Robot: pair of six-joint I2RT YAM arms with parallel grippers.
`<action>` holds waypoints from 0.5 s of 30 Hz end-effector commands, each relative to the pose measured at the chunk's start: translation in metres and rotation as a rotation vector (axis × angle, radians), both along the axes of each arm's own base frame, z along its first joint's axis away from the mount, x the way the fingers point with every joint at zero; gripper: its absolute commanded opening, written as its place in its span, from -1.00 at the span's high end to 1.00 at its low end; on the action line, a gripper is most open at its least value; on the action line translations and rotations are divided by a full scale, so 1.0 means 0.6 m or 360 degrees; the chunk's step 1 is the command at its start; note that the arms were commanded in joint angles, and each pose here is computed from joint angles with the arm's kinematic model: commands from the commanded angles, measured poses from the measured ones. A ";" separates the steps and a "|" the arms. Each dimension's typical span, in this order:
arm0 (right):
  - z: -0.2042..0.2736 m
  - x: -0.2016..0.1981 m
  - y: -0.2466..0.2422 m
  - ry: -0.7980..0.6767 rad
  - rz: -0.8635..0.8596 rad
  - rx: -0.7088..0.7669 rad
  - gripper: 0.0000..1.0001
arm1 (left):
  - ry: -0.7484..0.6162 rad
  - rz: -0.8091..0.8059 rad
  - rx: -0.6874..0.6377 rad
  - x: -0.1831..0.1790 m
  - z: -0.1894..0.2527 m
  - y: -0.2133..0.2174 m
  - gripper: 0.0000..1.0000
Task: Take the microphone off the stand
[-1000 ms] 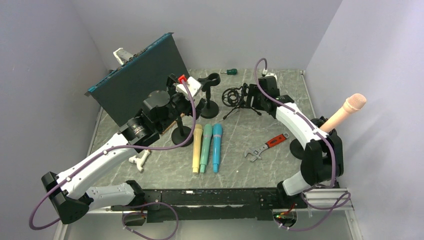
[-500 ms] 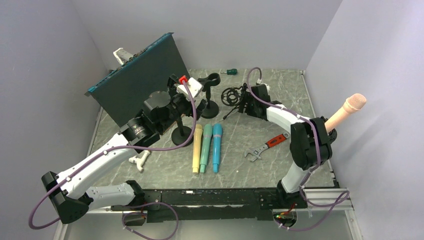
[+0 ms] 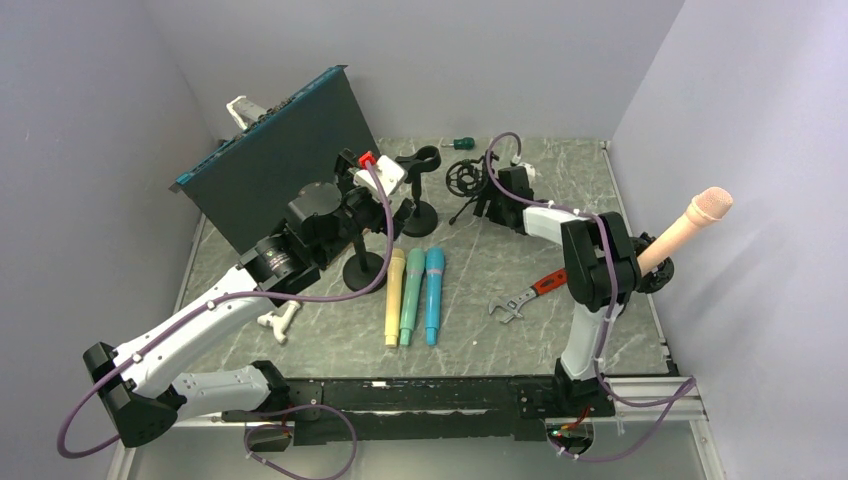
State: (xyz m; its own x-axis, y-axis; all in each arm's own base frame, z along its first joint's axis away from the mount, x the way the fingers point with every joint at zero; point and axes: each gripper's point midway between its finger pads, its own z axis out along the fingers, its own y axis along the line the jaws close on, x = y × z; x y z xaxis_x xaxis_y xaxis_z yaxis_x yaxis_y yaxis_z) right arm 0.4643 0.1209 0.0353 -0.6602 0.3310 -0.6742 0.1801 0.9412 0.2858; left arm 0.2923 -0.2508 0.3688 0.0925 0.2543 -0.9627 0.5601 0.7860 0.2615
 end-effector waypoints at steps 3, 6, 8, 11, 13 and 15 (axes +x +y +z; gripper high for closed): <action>0.056 0.060 -0.027 -0.0169 -0.0075 -0.0054 -0.62 | -0.0071 0.0014 -0.0057 0.004 0.035 -0.003 -0.98; 0.080 0.039 -0.038 -0.0202 -0.0082 -0.0079 -0.66 | -0.0067 0.0005 -0.0065 0.003 0.036 -0.005 -0.98; 0.093 0.018 -0.045 -0.0204 -0.0092 -0.0093 -0.68 | -0.0065 -0.0005 -0.0069 0.000 0.037 -0.006 -0.98; 0.121 -0.024 -0.063 -0.0208 -0.0120 -0.0123 -0.72 | -0.0067 -0.0013 -0.0075 -0.003 0.040 -0.007 -0.98; 0.143 -0.052 -0.074 -0.0219 -0.0129 -0.0146 -0.74 | -0.0068 -0.0021 -0.0078 -0.006 0.041 -0.009 -0.98; 0.171 -0.081 -0.081 -0.0231 -0.0103 -0.0162 -0.77 | -0.0072 -0.0024 -0.0080 -0.008 0.043 -0.010 -0.98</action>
State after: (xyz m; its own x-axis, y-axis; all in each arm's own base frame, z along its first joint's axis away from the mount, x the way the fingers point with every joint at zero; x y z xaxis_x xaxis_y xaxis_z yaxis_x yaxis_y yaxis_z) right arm 0.4393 0.0872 0.0952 -0.5799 0.3217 -0.7484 0.2090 0.9467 0.2451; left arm 0.2924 -0.2554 0.3637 0.0848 0.2642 -0.9607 0.5668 0.7802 0.2646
